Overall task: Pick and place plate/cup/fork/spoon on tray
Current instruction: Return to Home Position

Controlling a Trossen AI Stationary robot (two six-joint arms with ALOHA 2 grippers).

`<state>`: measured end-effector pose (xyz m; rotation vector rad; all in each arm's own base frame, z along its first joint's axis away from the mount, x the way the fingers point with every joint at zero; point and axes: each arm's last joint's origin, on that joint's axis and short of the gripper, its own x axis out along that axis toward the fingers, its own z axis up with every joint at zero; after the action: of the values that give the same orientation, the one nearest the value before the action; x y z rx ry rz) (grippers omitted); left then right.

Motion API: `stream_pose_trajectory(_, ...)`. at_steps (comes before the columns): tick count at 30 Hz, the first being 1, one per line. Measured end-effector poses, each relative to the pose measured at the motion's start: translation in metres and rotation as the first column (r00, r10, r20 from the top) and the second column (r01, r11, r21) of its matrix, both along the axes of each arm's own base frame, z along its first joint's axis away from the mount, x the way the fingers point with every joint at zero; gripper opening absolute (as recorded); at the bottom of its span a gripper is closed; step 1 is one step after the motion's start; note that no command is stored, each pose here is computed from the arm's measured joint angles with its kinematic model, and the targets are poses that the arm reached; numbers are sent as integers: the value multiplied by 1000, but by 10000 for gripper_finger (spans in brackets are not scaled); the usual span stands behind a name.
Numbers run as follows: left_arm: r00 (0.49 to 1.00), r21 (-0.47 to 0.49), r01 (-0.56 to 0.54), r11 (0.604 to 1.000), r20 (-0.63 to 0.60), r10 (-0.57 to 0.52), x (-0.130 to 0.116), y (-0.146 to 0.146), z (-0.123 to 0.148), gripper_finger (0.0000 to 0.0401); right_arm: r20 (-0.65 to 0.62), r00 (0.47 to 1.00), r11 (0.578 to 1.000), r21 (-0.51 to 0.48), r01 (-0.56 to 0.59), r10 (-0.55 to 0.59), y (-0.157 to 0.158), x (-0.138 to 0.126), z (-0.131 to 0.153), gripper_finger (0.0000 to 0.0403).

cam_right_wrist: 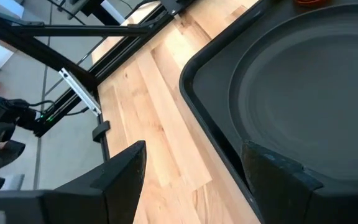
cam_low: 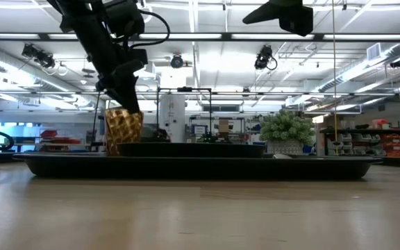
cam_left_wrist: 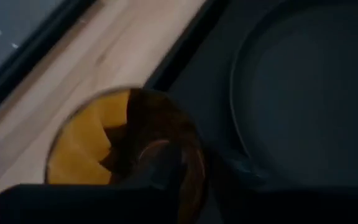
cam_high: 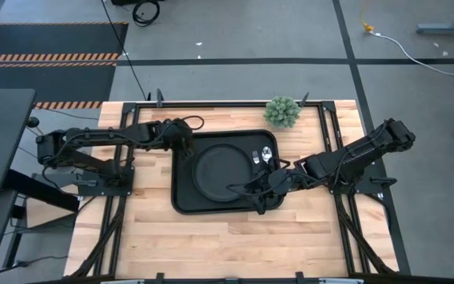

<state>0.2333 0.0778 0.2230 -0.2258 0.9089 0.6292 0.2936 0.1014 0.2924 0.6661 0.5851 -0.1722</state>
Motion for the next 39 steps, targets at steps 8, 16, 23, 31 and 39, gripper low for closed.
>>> stream_pose_trajectory(8,995,-15,-61,998,75,62,3,2,3,164,-5,1000,1000,8,-23,24,3,-1,0,268)
stream_pose_trajectory(16,979,-28,-87,996,181,91,13,1,21,209,-8,994,994,-13,-106,106,16,-6,0,268)
stream_pose_trajectory(23,961,-18,-54,998,270,57,24,-6,56,212,12,987,986,-52,-157,158,18,-11,6,268)
stream_pose_trajectory(31,942,0,-24,1000,336,22,29,-12,76,212,48,966,952,-192,-240,253,14,-19,18,268)
stream_pose_trajectory(39,914,-20,-48,999,402,52,32,-12,81,212,43,950,937,-185,-296,308,17,-16,15,268)
